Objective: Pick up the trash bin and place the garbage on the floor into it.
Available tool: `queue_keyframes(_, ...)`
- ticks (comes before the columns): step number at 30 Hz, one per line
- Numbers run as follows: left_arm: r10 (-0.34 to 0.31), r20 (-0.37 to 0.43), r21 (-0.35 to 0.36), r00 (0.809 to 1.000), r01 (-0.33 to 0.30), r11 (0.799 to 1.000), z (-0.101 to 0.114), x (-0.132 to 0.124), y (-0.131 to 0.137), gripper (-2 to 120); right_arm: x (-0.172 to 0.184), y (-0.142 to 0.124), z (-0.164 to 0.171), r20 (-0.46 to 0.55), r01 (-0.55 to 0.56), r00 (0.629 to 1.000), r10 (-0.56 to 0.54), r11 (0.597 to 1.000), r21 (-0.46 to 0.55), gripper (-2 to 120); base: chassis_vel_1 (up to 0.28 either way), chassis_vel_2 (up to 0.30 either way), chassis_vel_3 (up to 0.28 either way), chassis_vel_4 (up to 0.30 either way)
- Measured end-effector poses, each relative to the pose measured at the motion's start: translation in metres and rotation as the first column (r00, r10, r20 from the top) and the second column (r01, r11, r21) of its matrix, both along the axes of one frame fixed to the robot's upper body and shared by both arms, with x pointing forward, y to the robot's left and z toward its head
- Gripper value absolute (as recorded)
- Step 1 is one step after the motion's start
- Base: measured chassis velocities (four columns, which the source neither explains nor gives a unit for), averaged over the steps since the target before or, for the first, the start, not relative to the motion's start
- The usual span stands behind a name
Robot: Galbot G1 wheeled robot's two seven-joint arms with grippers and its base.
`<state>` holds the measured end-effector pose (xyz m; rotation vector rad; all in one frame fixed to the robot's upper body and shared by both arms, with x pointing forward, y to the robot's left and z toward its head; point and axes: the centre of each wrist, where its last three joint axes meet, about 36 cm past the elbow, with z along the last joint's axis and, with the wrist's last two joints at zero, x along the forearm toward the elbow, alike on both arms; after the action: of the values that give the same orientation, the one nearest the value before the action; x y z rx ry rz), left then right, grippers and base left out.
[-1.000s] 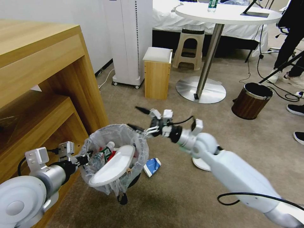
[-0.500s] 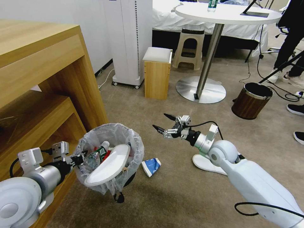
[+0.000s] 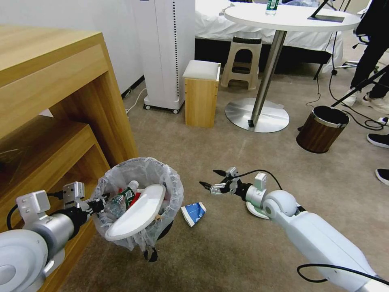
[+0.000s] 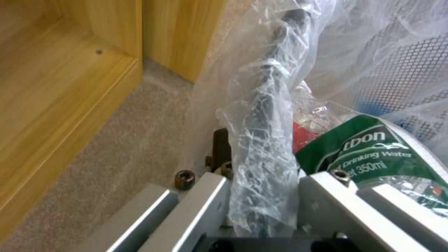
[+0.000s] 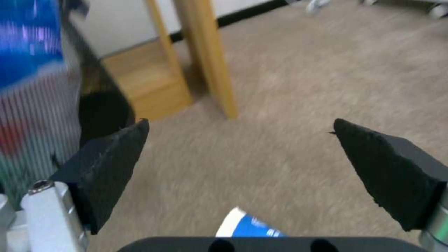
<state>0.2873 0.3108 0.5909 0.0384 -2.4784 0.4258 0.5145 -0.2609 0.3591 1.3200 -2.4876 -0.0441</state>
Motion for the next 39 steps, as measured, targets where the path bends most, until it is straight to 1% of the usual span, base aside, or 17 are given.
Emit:
queue_keyframes(2,-0.003,0.002,-0.002,1.0,0.003,1.0,0.001,-0.001,-0.001,0,0.005,-0.001,-0.01,-0.019,-0.055,0.998,0.055,0.998,-0.039,100,0.0,0.0,0.0,0.0)
queue_keyframes(3,-0.003,0.002,-0.002,1.0,0.003,1.0,0.001,-0.001,-0.001,0,0.005,-0.001,-0.01,-0.019,-0.055,0.998,0.055,0.998,-0.039,100,0.0,0.0,0.0,0.0)
queue_keyframes(5,-0.004,0.003,-0.002,1.0,0.004,1.0,0.001,-0.001,-0.002,0,0.01,0.002,-0.022,-0.038,-0.095,0.995,0.092,0.992,-0.077,100,0.0,0.0,0.0,0.0)
queue_keyframes(8,-0.005,0.003,-0.003,1.0,0.005,1.0,0.001,-0.002,-0.002,0,0.013,0.009,-0.033,-0.064,-0.104,0.993,0.098,0.99,-0.093,100,0.0,0.0,0.0,0.0)
queue_keyframes(9,-0.006,0.004,-0.003,1.0,0.006,1.0,0.001,-0.002,-0.003,0,0.015,0.015,-0.042,-0.088,-0.097,0.992,0.088,0.99,-0.106,100,0.0,0.0,0.0,0.0)
queue_keyframes(11,-0.007,0.004,-0.003,1.0,0.007,1.0,0.001,-0.002,-0.003,0,0.015,0.018,-0.047,-0.1,-0.093,0.992,0.082,0.99,-0.11,100,0.0,0.0,0.0,0.0)
queue_keyframes(14,-0.008,0.004,-0.004,1.0,0.008,1.0,0.002,-0.003,-0.003,0,0.014,0.03,-0.063,-0.143,-0.068,0.989,0.048,0.988,-0.139,100,0.0,0.0,0.0,0.0)
queue_keyframes(15,-0.008,0.004,-0.004,1.0,0.008,1.0,0.002,-0.003,-0.003,0,0.014,0.03,-0.063,-0.143,-0.068,0.989,0.048,0.988,-0.139,100,0.0,0.0,0.0,0.0)
queue_keyframes(18,-0.008,0.005,-0.004,1.0,0.008,1.0,0.002,-0.003,-0.003,0,0.013,0.038,-0.074,-0.178,-0.028,0.984,-0.003,0.984,-0.175,100,0.0,0.0,0.0,0.0)
queue_keyframes(20,-0.008,0.005,-0.004,1.0,0.008,1.0,0.002,-0.003,-0.003,0,0.012,0.039,-0.075,-0.181,-0.023,0.984,-0.01,0.984,-0.179,100,0.0,0.0,0.0,0.0)
queue_keyframes(21,-0.009,0.006,-0.004,1.0,0.009,1.0,0.002,-0.003,-0.003,0,0.011,0.043,-0.08,-0.196,0.002,0.98,-0.042,0.98,-0.199,100,0.0,0.0,0.0,0.0)
queue_keyframes(26,-0.007,0.007,-0.005,1.0,0.007,1.0,0.001,-0.002,-0.002,0,0.013,0.054,-0.095,-0.233,0.034,0.968,-0.088,0.974,-0.226,100,0.0,0.0,0.0,0.0)
queue_keyframes(31,-0.007,0.007,-0.005,1.0,0.007,1.0,0.001,-0.001,-0.001,0,0.016,0.062,-0.105,-0.249,0.049,0.962,-0.11,0.97,-0.237,100,0.0,0.0,0.0,0.0)
queue_keyframes(33,-0.007,0.007,-0.003,1.0,0.007,1.0,0.001,-0.001,-0.001,0,0.018,0.069,-0.111,-0.258,0.074,0.955,-0.143,0.963,-0.258,100,0.0,0.0,0.0,0.0)
queue_keyframes(35,-0.006,0.007,-0.002,1.0,0.006,1.0,0.002,-0.001,-0.001,0,0.018,0.07,-0.111,-0.26,0.079,0.954,-0.149,0.962,-0.262,100,0.0,0.0,0.0,0.0)
queue_keyframes(37,-0.006,0.009,0.0,1.0,0.006,1.0,0.002,-0.001,0.0,0,0.017,0.074,-0.116,-0.267,0.112,0.944,-0.195,0.949,-0.296,100,0.0,0.0,0.0,0.0)
queue_keyframes(39,-0.006,0.008,-0.001,1.0,0.006,1.0,0.002,-0.001,0.0,0,0.017,0.075,-0.118,-0.27,0.122,0.94,-0.209,0.944,-0.305,100,0.0,0.0,0.0,0.0)
